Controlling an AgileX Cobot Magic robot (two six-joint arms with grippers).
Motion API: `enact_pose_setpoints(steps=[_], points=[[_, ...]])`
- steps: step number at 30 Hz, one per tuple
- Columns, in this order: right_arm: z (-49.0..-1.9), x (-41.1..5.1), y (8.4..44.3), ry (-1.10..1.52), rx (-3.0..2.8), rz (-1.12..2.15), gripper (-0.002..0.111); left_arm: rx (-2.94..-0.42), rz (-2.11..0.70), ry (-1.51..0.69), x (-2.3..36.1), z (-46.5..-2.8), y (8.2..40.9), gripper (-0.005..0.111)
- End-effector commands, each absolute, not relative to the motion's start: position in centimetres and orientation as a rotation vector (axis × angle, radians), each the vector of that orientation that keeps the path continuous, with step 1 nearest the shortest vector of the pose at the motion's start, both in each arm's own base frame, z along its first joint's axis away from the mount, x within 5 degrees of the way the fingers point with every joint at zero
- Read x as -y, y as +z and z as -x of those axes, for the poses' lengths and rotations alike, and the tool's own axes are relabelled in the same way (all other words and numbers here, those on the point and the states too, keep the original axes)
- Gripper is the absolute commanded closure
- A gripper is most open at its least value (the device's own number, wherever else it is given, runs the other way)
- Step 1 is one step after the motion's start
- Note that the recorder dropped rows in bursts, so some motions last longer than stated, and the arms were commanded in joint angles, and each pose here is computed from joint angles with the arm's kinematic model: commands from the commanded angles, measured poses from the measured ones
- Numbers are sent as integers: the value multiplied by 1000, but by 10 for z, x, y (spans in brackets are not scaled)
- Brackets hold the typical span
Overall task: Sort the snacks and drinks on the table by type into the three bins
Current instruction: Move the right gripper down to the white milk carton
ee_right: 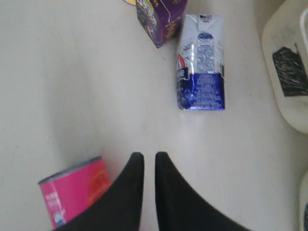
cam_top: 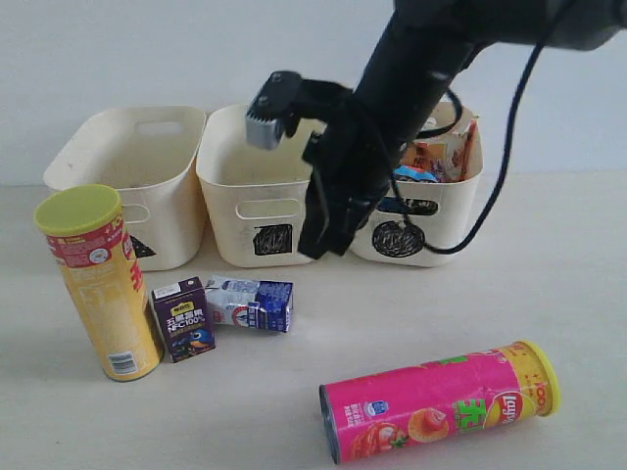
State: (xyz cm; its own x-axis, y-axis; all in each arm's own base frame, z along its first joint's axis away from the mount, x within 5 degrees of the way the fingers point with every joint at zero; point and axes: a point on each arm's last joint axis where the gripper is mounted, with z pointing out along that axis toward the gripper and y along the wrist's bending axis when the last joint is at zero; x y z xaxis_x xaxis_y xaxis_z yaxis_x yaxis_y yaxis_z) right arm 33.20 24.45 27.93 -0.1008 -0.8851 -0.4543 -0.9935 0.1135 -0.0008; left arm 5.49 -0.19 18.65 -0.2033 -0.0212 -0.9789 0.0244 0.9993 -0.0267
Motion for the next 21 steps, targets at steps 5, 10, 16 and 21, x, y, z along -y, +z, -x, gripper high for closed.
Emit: enact_pose_setpoints(steps=[5, 10, 16, 21], points=[[-336, -291, 241, 404, -1962, 1820, 37, -1763, 7, -49, 2, -55, 188, 102], [-336, -307, 218, 382, -1940, 1849, 29, -1761, 8, -49, 2, -55, 188, 102], [-341, -314, 198, 349, -1929, 1856, 29, -1761, 8, -49, 2, -55, 188, 102], [-348, -316, 182, 294, -1912, 1869, 29, -1761, 8, -49, 2, -55, 188, 102]])
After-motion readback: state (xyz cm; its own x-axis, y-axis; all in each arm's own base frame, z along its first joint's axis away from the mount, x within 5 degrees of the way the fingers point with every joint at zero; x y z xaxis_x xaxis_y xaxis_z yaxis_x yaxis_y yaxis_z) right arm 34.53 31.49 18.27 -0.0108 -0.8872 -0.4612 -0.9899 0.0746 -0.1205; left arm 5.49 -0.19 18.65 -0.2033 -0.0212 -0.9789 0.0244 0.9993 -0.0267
